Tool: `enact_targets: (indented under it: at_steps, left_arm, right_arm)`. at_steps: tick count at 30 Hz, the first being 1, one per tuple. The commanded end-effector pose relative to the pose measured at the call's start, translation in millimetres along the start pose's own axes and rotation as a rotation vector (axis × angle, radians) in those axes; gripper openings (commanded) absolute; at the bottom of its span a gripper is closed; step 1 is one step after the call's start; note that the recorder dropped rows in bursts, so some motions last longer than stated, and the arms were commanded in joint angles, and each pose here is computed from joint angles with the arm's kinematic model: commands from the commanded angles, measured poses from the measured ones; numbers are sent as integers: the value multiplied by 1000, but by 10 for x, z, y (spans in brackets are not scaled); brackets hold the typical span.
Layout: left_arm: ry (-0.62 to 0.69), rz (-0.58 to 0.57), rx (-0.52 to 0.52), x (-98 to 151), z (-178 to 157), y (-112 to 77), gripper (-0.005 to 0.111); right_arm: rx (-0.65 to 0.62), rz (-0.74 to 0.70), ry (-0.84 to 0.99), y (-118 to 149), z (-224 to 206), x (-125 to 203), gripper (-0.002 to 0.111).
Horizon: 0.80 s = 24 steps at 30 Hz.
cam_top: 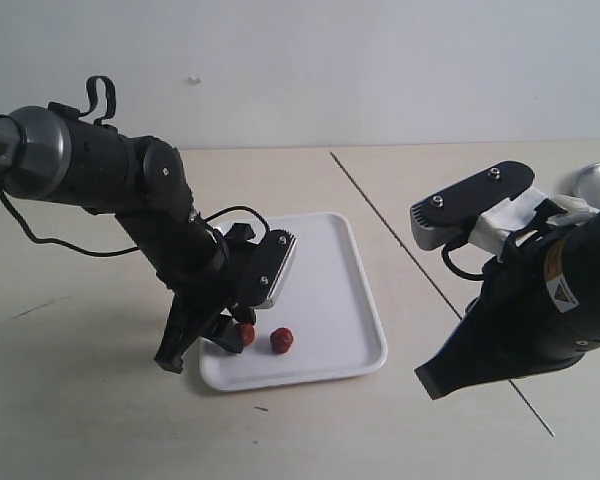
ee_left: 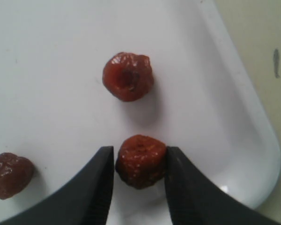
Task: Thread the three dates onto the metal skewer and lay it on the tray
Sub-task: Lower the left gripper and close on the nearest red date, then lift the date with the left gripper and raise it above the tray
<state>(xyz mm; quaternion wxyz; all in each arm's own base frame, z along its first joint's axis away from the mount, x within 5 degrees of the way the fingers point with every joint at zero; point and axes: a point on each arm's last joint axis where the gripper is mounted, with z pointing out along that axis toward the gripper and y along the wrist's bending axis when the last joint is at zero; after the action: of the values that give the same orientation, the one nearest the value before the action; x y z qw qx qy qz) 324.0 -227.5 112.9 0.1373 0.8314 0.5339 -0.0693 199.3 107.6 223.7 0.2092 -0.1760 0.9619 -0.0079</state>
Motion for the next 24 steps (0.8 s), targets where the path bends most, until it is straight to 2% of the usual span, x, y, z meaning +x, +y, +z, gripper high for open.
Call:
enact_targets:
  at_steps: [1,5,10,20,24]
  left_arm:
    - [6,-8,48,21,97,-57,37]
    - [7,-22,47,21,97,-57,37]
    - [7,-22,47,21,97,-57,27]
    - [5,-22,52,18,90,-62,27]
    - [-8,-72,10,-22,-23,-28,27]
  right_arm:
    - [1,-16,-4,5,10,4,0]
    - [1,-16,-4,5,10,4,0]
    - [1,-16,-4,5,10,4,0]
    - [1,-16,-4,5,10,4,0]
    - [1,-16,-4,5,10,4,0]
